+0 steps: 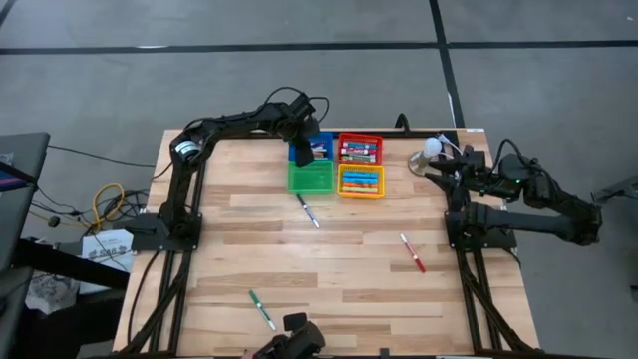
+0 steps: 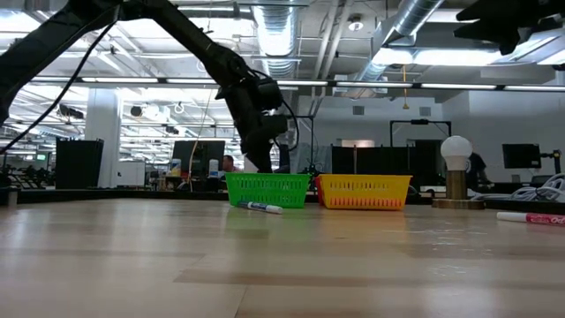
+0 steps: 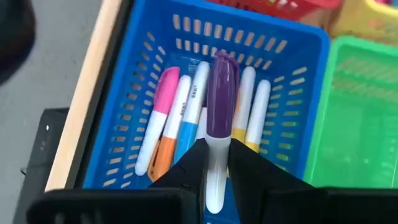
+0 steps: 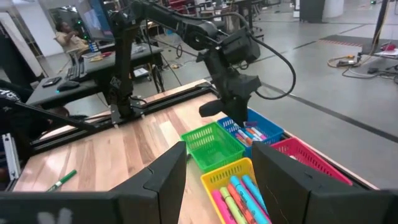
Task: Pick & Place Markers
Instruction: Put the violet pen into the blue bin
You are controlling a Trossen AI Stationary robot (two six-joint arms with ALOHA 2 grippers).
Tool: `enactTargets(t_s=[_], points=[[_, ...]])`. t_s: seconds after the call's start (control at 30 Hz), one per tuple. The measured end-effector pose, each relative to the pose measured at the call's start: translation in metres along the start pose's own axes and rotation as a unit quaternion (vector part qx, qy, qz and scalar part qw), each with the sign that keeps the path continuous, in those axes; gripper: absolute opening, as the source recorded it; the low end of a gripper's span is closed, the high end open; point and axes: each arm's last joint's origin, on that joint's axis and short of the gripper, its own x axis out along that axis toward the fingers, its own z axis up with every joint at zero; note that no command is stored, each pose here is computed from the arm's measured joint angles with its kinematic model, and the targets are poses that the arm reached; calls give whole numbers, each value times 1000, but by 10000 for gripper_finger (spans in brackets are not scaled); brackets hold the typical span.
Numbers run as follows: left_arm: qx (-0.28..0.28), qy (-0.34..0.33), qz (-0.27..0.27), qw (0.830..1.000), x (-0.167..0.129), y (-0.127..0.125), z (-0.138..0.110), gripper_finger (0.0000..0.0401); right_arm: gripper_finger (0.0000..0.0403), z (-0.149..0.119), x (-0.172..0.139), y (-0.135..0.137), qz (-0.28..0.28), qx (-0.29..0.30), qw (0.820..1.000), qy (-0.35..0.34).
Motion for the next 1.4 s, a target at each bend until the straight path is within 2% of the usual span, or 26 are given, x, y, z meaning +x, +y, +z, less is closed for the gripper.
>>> enactTargets(t_s=[0.3, 0.53, 0.93, 1.4], points=[[54, 0, 1, 999, 0, 2, -1, 53, 170, 0, 0, 1, 6, 0, 1000, 0], [72, 0, 0, 997, 1, 0, 0, 53, 170, 2, 0, 1, 7, 0, 1000, -8], [74, 3, 8, 997, 1, 1, 0, 54, 170, 2, 0, 1, 7, 1, 1000, -9], [75, 3, 9, 997, 1, 0, 0, 75, 170, 2, 0, 1, 7, 1, 1000, -9]])
